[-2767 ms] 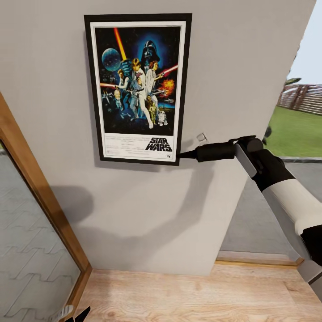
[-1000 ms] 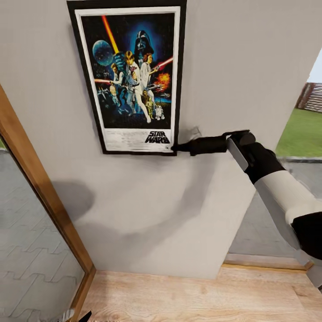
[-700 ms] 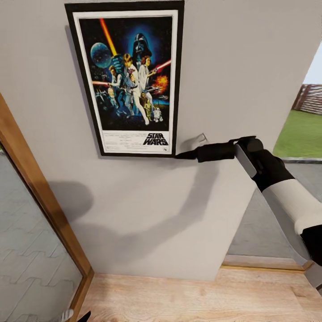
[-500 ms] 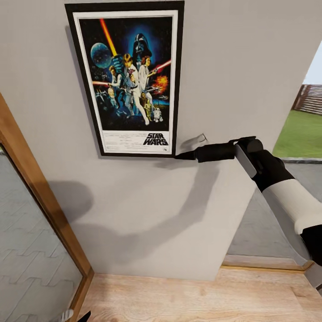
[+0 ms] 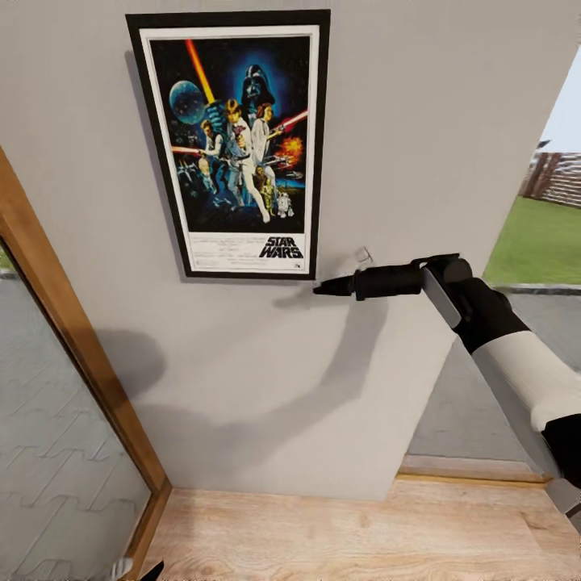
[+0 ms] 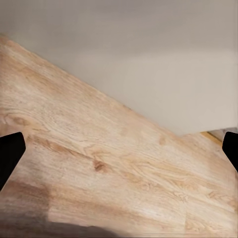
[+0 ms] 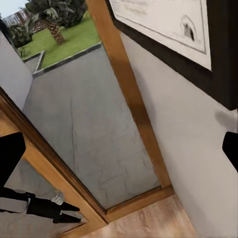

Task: Pick up the poster from the kitchen countertop and hang it on one of the wall nails in the kitchen.

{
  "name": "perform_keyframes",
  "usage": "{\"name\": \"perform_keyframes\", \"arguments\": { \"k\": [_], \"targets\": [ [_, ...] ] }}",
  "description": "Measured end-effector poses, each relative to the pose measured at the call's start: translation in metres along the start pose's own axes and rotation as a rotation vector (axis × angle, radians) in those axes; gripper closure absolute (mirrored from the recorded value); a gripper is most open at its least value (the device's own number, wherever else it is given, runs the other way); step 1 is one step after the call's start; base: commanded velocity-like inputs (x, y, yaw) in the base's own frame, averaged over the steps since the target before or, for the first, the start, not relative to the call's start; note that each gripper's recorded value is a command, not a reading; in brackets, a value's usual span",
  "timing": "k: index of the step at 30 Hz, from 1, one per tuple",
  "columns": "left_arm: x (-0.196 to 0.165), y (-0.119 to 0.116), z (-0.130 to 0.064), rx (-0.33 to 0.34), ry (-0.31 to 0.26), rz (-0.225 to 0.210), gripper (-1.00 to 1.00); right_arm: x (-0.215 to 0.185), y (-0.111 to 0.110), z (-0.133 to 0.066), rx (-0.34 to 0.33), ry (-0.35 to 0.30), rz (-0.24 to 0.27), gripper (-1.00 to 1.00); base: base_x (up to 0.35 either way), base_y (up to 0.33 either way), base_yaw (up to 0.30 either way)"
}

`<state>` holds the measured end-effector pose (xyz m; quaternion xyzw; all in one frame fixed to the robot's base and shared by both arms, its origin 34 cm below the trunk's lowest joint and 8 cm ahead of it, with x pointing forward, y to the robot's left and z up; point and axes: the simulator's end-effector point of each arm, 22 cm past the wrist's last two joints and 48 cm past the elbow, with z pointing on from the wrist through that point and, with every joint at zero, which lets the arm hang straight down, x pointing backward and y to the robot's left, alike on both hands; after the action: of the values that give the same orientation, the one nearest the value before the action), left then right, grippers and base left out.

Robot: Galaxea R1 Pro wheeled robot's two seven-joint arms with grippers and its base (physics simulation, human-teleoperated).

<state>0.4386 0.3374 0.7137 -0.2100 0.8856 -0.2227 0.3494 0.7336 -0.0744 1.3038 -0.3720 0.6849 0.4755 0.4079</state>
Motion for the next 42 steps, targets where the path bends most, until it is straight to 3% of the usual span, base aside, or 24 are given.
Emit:
{"name": "perform_keyframes", "arguments": {
  "k": [1,2,5,6,7,15,24,25,30,35,36,38,39,41,42],
  "targets": [
    [0.000,0.000,0.000,0.000,0.000,0.000,-1.00,0.018,-0.003,0.003,-0.007,0.000,0.011,-1.00,-0.006,0.000,0.000],
    [0.000,0.000,0.000,0.000,-0.001,0.000,-1.00,0.053,-0.006,0.010,-0.024,-0.025,-0.019,-1.00,-0.005,0.000,0.000],
    [0.000,0.000,0.000,0.001,0.000,0.000,-1.00,0.091,-0.008,0.016,-0.035,-0.023,0.010,-1.00,-0.002,0.000,0.000],
    [0.000,-0.001,0.000,0.002,-0.001,0.000,-1.00,0.125,0.001,0.023,-0.056,-0.043,-0.018,-1.00,0.000,0.000,0.000],
    [0.000,0.000,0.000,0.002,0.000,-0.001,-1.00,0.153,0.002,0.026,-0.061,-0.037,0.007,-1.00,0.000,0.000,0.000],
    [0.001,-0.001,0.000,0.003,0.003,0.001,-1.00,0.263,0.015,0.028,-0.037,-0.043,0.039,-1.00,0.000,0.000,0.000],
    [0.003,-0.002,0.000,0.005,0.012,0.010,-1.00,0.405,-0.009,0.007,0.202,0.027,0.205,-1.00,0.000,0.000,0.000],
    [0.005,-0.002,0.000,0.008,0.019,0.017,-1.00,0.431,-0.013,-0.001,0.245,0.045,0.235,-1.00,0.000,0.000,0.000],
    [0.011,-0.005,0.001,0.017,0.046,0.045,-1.00,0.504,-0.017,-0.025,0.340,0.103,0.338,-1.00,0.000,0.000,0.000],
    [0.021,-0.008,0.001,0.032,0.086,0.087,-1.00,0.619,0.004,-0.071,0.468,0.231,0.537,-1.00,0.000,0.000,0.000],
    [0.023,-0.009,0.001,0.034,0.093,0.094,-1.00,0.657,0.019,-0.088,0.520,0.283,0.605,-1.00,0.000,0.000,0.000],
    [0.023,-0.009,0.001,0.034,0.094,0.096,-1.00,0.690,0.028,-0.109,0.599,0.345,0.660,-1.00,0.000,0.000,0.000],
    [0.023,-0.006,0.001,0.018,0.094,0.098,-1.00,0.738,0.036,-0.136,0.777,0.462,0.698,-1.00,0.000,0.000,0.000],
    [0.022,0.005,0.001,-0.031,0.092,0.102,-1.00,0.761,0.045,-0.148,0.871,0.521,0.710,-1.00,0.000,0.000,0.000],
    [0.019,0.027,0.000,-0.136,0.081,0.117,-1.00,0.782,0.053,-0.162,0.970,0.590,0.706,-1.00,0.000,0.000,0.000]
  ]
}}
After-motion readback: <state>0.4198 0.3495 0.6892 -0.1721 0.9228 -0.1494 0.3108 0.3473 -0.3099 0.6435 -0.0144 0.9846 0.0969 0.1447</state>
